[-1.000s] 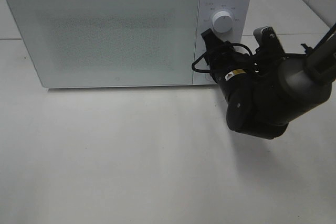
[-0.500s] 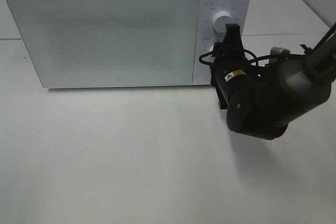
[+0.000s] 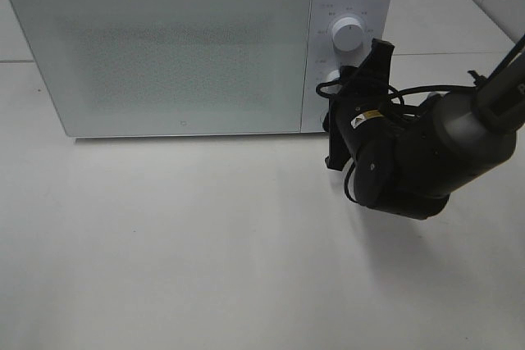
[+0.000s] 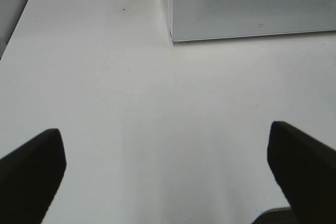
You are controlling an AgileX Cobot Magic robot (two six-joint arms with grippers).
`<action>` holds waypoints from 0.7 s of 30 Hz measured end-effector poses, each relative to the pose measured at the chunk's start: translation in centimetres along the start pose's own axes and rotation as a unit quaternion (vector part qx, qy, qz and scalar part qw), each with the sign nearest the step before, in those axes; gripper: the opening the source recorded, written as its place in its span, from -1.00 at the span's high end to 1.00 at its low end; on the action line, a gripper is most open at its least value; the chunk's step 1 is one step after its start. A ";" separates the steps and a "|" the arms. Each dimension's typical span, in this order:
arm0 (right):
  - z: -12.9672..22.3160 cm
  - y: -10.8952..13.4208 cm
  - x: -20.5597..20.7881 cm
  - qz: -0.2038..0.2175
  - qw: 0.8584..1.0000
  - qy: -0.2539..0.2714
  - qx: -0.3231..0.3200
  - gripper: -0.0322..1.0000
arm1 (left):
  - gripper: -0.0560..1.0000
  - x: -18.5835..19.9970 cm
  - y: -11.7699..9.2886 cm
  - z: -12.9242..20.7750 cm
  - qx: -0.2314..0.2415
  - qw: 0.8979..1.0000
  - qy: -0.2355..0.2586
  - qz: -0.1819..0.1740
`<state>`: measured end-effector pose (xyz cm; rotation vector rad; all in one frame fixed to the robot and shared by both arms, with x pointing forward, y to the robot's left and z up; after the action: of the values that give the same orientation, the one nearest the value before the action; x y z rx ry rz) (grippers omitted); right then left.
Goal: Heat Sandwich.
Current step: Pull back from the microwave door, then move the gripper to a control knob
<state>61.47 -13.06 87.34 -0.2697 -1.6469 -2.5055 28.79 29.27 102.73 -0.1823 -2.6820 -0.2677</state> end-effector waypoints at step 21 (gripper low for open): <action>0.0 0.0 0.0 -0.001 0.999 -0.001 0.043 0.08 | -0.98 0.0 0.0 0.0 0.000 1.000 0.000 0.000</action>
<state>61.47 -13.11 87.36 -0.2617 -1.7519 -2.4286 28.79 29.27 102.73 -0.1823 -2.6820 -0.2677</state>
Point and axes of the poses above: a point on each arm's last joint axis where the gripper is mounted, x pointing back along that axis away from the gripper, y along the wrist's bending axis when the last joint is at zero, z = x × y, the point moved 6 cm from there along -x, pointing out along that axis toward the gripper, and after that the axes turned 10 degrees about -x, right-handed, at the moved point
